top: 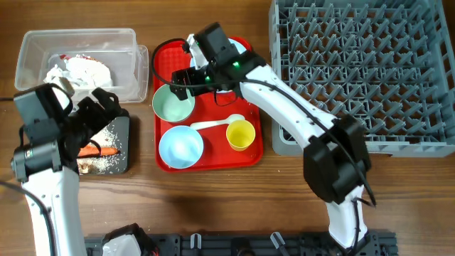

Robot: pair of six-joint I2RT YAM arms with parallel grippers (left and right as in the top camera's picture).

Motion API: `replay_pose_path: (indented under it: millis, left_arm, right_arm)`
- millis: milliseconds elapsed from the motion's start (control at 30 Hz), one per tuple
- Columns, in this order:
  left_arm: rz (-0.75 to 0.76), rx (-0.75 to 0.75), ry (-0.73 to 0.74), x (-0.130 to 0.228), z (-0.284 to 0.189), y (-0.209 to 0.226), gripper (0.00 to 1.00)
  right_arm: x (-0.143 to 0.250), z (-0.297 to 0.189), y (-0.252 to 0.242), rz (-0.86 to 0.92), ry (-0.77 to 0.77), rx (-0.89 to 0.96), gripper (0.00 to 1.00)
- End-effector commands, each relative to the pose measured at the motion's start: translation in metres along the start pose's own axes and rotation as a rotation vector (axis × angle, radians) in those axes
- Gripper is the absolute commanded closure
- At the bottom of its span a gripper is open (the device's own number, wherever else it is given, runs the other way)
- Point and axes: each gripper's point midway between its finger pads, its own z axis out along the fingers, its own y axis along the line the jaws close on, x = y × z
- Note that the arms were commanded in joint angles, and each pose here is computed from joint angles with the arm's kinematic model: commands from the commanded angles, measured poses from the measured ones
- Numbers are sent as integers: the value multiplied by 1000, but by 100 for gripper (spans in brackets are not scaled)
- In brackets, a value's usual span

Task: Sort waste into correct bins and load items into the dishwasher rack
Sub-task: 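Reach the right gripper to the mint bowl and grasp its rim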

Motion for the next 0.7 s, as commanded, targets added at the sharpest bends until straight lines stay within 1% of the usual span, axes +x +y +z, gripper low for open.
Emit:
replay_pose_path:
  millis: [0, 33, 67, 133, 233, 333, 433, 467, 500, 567, 667]
  left_arm:
    - [25, 8, 62, 4, 16, 1, 0]
    - [23, 4, 71, 5, 19, 2, 0]
    - [17, -4, 91, 7, 25, 5, 0]
    - [11, -12, 113, 10, 31, 7, 0]
    - [9, -14, 119, 11, 32, 8, 0]
    - [9, -15, 119, 11, 32, 8, 0]
    - [9, -15, 119, 11, 32, 8, 0]
    - [9, -15, 119, 11, 32, 8, 0]
    - [9, -15, 119, 11, 32, 8, 0]
    - [9, -15, 119, 11, 32, 8, 0]
    - [9, -15, 119, 11, 32, 8, 0]
  right_arm:
    - [21, 26, -18, 157, 87, 52, 0]
    - [27, 34, -22, 191, 106, 54, 0]
    - [33, 44, -26, 219, 125, 61, 5]
    - [41, 59, -30, 220, 147, 65, 18]
    - [42, 70, -36, 236, 130, 85, 46]
    - [40, 71, -43, 233, 113, 115, 71]
    - [44, 71, -47, 237, 121, 137, 75]
    - [48, 72, -52, 240, 124, 159, 79]
    - [52, 73, -58, 253, 127, 184, 86]
    - [60, 75, -65, 271, 138, 212, 96]
    - [59, 74, -65, 267, 137, 211, 96]
